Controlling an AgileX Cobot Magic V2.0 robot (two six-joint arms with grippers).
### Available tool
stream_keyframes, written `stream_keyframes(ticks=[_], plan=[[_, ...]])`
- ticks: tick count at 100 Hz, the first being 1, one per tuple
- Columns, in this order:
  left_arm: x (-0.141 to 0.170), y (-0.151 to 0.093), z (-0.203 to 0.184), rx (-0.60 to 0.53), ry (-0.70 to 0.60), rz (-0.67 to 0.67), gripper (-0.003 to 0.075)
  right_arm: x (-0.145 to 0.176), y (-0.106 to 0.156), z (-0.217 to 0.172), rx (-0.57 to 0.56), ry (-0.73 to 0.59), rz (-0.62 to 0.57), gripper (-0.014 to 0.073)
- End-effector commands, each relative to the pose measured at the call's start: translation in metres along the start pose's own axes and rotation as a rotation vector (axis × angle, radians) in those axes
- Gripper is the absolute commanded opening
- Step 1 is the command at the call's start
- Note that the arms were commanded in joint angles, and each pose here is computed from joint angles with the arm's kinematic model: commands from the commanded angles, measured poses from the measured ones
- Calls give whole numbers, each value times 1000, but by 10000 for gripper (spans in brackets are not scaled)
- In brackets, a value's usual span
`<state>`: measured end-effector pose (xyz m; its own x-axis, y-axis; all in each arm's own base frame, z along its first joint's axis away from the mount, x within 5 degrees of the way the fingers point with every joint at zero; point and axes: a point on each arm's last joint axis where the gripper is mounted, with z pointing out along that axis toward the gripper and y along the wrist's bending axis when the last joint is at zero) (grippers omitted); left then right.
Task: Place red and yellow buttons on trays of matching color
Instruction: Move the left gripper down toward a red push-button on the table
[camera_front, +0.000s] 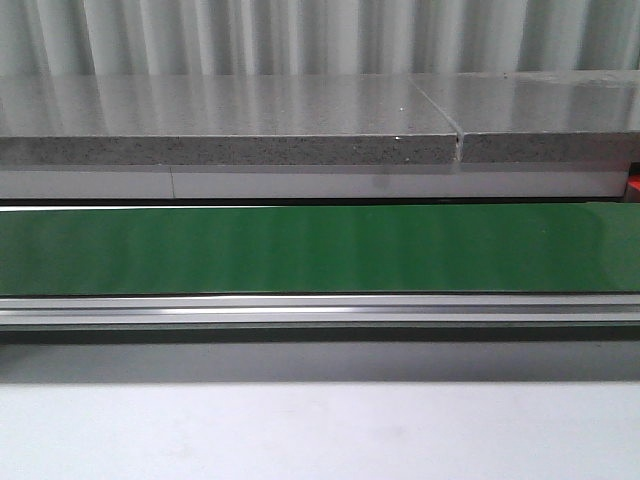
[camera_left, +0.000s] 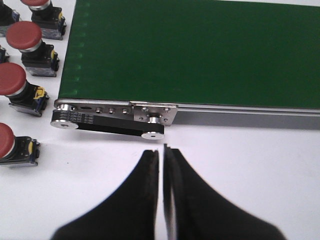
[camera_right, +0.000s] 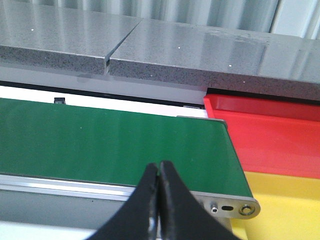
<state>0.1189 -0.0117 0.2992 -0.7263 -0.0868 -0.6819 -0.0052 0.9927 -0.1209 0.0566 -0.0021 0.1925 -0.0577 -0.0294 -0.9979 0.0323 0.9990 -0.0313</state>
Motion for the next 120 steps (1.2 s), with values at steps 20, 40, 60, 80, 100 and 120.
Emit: stream_keyframes(ticks=[20, 40, 60, 80, 100, 120], plan=[[-11, -6, -5, 53, -46, -71, 498, -10, 0, -2, 2, -101, -11, -71], [-7, -4, -3, 43, -11, -202, 682, -10, 0, -2, 2, -101, -11, -71], [1, 12, 11, -101, 26, -351, 655, -10, 0, -2, 2, -101, -11, -71], [6, 35, 32, -226, 113, -467, 655, -10, 0, -2, 2, -101, -11, -71], [4, 59, 39, -326, 108, -555, 655, -10, 0, -2, 2, -101, -11, -71], [3, 77, 50, -377, 124, -599, 655, -10, 0, -2, 2, -101, -11, -71]])
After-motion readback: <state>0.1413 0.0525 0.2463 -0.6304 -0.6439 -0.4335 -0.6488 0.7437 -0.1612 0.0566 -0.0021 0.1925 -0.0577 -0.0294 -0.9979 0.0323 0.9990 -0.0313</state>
